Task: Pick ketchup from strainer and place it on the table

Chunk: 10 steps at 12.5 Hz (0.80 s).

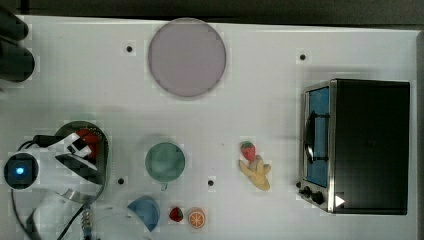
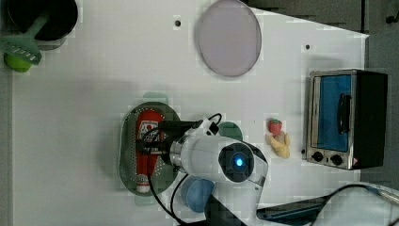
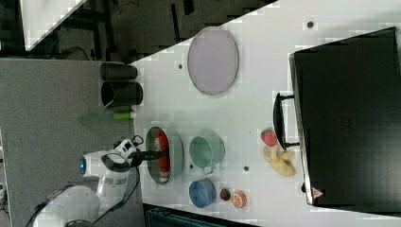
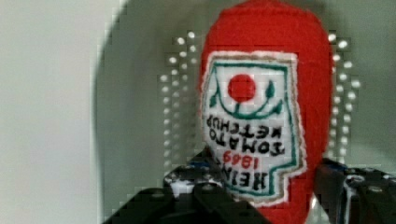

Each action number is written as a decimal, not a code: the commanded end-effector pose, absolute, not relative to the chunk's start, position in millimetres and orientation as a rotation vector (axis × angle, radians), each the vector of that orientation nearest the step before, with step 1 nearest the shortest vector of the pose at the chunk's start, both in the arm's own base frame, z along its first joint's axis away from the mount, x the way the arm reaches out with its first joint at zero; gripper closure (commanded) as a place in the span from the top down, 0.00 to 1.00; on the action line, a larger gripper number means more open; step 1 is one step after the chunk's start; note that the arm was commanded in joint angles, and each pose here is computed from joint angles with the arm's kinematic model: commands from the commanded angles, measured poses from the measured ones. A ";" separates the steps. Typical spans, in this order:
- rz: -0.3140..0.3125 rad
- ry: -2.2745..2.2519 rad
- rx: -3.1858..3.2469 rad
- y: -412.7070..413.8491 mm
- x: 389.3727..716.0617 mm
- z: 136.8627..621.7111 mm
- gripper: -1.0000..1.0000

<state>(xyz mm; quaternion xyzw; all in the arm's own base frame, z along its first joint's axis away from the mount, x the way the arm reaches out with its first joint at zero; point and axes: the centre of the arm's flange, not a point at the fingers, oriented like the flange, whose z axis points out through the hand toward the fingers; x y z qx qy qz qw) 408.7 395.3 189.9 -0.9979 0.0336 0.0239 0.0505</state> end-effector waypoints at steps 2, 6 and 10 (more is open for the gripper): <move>0.042 0.275 -2.995 404.7 417.7 290.9 0.56; 0.130 0.158 -3.051 378.5 439.1 354.9 0.56; 0.207 0.056 -3.137 327.5 470.9 412.5 0.56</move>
